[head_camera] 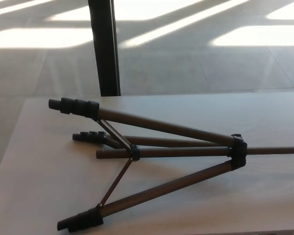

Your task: Use both hands of the robot to pick up the tripod lying in the middle of the desk and make it stand upright on the desk

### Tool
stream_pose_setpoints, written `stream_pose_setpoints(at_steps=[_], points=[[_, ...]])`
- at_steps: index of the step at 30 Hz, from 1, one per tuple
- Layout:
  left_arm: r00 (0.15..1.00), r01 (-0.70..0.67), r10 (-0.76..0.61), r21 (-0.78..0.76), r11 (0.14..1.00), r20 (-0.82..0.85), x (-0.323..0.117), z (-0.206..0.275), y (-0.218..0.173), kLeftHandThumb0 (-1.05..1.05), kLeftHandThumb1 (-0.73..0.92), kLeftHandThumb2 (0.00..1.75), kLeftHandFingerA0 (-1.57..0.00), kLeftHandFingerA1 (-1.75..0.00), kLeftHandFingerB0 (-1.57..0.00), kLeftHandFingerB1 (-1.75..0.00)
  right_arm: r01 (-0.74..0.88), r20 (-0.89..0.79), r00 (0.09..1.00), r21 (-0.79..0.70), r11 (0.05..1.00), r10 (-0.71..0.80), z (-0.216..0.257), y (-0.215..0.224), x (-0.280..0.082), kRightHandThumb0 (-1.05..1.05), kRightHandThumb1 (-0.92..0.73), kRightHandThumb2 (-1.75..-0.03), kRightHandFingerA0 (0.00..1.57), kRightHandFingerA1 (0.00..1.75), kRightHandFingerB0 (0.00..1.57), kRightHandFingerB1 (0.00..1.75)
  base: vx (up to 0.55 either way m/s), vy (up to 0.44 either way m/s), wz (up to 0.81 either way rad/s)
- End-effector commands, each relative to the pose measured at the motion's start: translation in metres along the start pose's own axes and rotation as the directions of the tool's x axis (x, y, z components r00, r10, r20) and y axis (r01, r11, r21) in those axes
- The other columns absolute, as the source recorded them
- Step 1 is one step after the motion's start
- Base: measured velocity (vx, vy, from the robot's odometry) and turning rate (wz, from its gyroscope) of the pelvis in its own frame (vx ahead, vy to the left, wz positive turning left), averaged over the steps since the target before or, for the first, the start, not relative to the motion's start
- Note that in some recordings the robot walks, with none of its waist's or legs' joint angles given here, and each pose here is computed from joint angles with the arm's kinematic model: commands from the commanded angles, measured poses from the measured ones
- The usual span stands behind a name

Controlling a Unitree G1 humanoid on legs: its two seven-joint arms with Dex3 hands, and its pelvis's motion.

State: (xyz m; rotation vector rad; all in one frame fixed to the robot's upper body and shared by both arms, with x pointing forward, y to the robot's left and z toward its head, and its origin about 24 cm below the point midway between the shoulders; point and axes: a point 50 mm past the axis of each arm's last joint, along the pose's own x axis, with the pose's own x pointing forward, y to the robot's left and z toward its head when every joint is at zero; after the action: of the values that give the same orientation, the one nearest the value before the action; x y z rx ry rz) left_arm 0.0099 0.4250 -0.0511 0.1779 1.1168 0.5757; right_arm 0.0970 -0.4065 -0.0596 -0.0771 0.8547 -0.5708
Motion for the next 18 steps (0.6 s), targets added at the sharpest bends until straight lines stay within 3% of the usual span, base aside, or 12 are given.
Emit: stream_pose_setpoints(at_steps=[1,2,4,5,7,8,9,12,13,15,18], points=[[0.999,0.050,-0.048,-0.130,0.990,0.022,-0.002,0.000,0.006,-0.61,0.60,0.58,-0.59,-0.86,-0.52,-0.68,-0.028,0.039,0.999,0.107,0.994,0.024,0.004,-0.008,-0.002,-0.63,-0.48,-0.85,0.22,0.62,0.14,0.49,0.00,0.000,0.00],[0.999,0.013,0.000,-0.239,0.971,0.053,0.001,0.007,0.006,-0.65,0.60,0.58,-0.58,-0.83,-0.48,-0.67,-0.042,0.138,0.990,0.271,0.962,0.004,0.011,-0.012,-0.004,-0.61,-0.47,-0.84,0.23,0.62,0.11,0.50,0.00,0.000,0.00],[0.997,0.022,-0.003,-0.266,0.964,0.073,0.001,0.011,0.007,-0.68,0.58,0.58,-0.58,-0.84,-0.49,-0.69,-0.053,0.173,0.985,0.295,0.954,0.001,0.015,-0.013,-0.005,-0.66,-0.48,-0.86,0.24,0.63,0.13,0.51,0.00,0.000,0.00],[0.995,0.029,-0.001,-0.274,0.961,0.102,0.001,0.018,0.008,-0.67,0.60,0.58,-0.62,-0.81,-0.57,-0.66,-0.053,0.216,0.976,0.331,0.942,-0.022,0.022,-0.016,-0.006,-0.76,-0.66,-0.60,0.36,0.73,0.32,0.44,0.00,0.000,0.00],[0.985,0.044,0.004,-0.278,0.960,0.171,0.000,0.034,0.010,-0.67,0.57,0.60,-0.62,-0.80,-0.52,-0.66,-0.019,0.270,0.958,0.395,0.919,-0.096,0.036,-0.021,-0.010,-0.78,-0.66,-0.60,0.42,0.71,0.30,0.44,0.00,0.000,0.00],[0.978,0.043,0.018,-0.281,0.959,0.209,-0.001,0.043,0.009,-0.65,0.60,0.58,-0.62,-0.81,-0.55,-0.66,-0.070,0.322,0.944,0.407,0.911,-0.071,0.043,-0.023,-0.014,-0.72,-0.69,-0.61,0.36,0.72,0.33,0.45,0.00,0.000,0.00],[0.970,0.045,0.021,-0.265,0.963,0.243,0.000,0.050,0.009,-0.68,0.60,0.58,-0.63,-0.79,-0.58,-0.63,-0.051,0.346,0.934,0.380,0.923,-0.091,0.051,-0.025,-0.016,-0.75,-0.58,-0.95,0.45,0.74,0.30,0.53,0.00,0.000,0.00],[0.939,0.069,0.019,-0.244,0.967,0.344,-0.009,0.075,0.007,-0.71,0.59,0.59,-0.68,-0.76,-0.65,-0.59,-0.110,0.392,0.918,0.383,0.917,-0.054,0.067,-0.026,-0.021,-0.71,-0.56,-0.91,0.45,0.72,0.21,0.51,0.00,0.000,0.00],[0.924,0.099,0.017,-0.282,0.954,0.383,-0.013,0.087,0.007,-0.66,0.58,0.58,-0.65,-0.75,-0.66,-0.60,-0.123,0.431,0.901,0.368,0.921,-0.051,0.074,-0.026,-0.025,-0.65,-0.69,-0.61,0.48,0.66,0.24,0.40,0.00,0.000,0.00],[0.857,0.149,0.004,-0.255,0.955,0.516,-0.024,0.120,0.007,-0.67,0.59,0.58,-0.72,-0.67,-0.69,-0.53,-0.205,0.516,0.856,0.385,0.900,-0.026,0.095,-0.020,-0.035,-0.67,-0.65,-0.60,0.46,0.62,0.29,0.36,0.00,0.000,0.00],[0.741,0.219,-0.036,-0.191,0.957,0.670,-0.051,0.167,0.004,-0.64,0.63,0.59,-0.69,-0.60,-0.75,-0.48,-0.285,0.615,0.788,0.394,0.874,-0.020,0.127,-0.003,-0.057,-0.67,-0.67,-0.60,0.44,0.59,0.30,0.38,0.00,0.000,0.00]])
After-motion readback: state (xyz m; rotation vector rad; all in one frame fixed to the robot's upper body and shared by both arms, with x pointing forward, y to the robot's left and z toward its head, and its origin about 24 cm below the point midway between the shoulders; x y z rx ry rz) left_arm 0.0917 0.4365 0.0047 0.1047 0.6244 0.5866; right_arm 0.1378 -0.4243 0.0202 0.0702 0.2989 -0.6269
